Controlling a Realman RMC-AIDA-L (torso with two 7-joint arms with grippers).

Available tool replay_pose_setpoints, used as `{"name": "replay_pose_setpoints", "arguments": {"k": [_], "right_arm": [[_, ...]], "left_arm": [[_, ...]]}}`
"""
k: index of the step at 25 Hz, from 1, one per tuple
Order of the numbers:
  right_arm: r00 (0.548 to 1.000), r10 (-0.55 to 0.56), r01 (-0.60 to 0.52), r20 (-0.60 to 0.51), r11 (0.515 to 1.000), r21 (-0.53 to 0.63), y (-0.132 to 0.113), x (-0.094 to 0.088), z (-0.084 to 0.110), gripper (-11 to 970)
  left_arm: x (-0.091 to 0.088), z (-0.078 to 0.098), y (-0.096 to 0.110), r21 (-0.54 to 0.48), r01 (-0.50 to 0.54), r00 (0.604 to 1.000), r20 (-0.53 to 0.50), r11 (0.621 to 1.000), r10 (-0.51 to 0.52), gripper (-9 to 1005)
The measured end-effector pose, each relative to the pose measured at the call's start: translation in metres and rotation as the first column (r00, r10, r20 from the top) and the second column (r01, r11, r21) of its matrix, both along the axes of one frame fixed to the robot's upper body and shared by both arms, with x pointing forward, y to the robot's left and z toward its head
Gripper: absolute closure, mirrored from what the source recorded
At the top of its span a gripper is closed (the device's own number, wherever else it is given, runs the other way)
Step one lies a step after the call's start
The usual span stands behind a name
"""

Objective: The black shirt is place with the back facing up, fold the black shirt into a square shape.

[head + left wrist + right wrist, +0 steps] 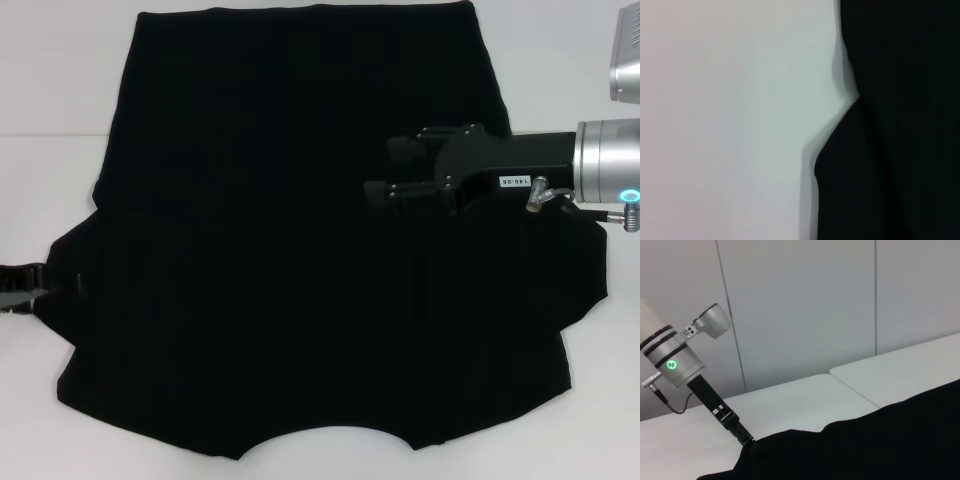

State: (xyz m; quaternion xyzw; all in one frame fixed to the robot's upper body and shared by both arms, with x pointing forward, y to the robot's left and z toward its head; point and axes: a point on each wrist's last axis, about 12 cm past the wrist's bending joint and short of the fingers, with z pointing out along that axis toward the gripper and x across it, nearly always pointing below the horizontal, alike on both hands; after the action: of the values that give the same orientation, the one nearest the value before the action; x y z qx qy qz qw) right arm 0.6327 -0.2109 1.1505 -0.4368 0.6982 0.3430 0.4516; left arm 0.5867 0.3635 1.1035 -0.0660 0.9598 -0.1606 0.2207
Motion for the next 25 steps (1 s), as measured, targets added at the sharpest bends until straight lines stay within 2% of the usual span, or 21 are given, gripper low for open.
{"name": "replay_pose_setpoints", "arguments": {"k": [25], "right_arm": [[1.0,-0.004,0.004,0.002,1.0,0.007,-0.0004,0.0003,0.0006,157]], "left_arm": [[0.0036,0.0016,-0.0048,0.005,0.029,1.0,0.001,1.0,-0.029,120]]}}
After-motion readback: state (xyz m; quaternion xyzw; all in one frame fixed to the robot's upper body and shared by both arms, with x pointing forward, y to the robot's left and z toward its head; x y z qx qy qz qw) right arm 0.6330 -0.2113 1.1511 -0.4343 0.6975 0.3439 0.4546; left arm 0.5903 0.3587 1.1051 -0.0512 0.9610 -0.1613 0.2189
